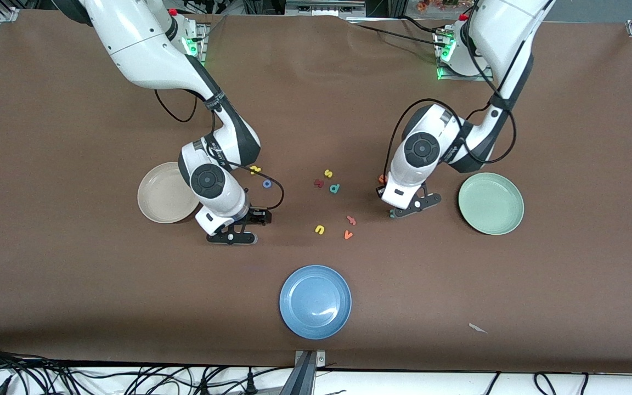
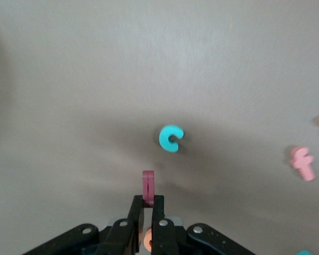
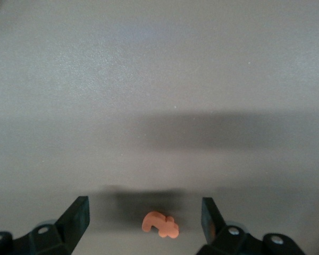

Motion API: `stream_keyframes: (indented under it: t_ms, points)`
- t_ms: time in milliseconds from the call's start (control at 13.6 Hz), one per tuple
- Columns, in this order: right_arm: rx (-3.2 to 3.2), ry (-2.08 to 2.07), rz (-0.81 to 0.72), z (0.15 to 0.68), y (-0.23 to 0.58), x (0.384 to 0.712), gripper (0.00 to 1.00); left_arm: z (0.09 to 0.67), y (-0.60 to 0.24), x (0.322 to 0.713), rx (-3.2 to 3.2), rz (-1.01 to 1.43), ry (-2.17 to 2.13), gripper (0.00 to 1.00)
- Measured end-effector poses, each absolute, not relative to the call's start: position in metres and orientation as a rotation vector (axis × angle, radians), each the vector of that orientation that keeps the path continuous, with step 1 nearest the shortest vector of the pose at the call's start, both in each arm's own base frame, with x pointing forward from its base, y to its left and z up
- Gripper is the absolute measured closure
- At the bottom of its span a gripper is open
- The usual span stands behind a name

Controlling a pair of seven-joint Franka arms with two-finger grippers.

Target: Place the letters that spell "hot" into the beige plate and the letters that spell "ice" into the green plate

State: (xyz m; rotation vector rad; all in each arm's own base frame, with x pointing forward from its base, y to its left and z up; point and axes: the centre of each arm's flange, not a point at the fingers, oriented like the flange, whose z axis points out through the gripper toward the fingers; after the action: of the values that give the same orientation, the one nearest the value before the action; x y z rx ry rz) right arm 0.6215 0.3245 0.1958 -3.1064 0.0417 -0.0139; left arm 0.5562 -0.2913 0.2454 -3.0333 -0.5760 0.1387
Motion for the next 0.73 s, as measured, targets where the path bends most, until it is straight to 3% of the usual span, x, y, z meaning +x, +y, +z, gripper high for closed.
stream_keyframes:
  t_ms: [294, 441, 735]
  points:
    - [-3.112, 0.047, -0.008, 0.192, 0.322, 0.622, 0.11, 0.306, -0.234, 0.585, -3.085, 0.205, -0.487, 0.9]
    - [-3.113, 0.045, -0.004, 0.188, 0.323, 0.62, 0.2, 0.32, -0.195, 0.59, -3.077, 0.271, -0.398, 0.9]
    - [-3.114, 0.051, 0.001, 0.18, 0.324, 0.615, 0.21, 0.322, -0.107, 0.598, -3.092, 0.398, -0.193, 0.9]
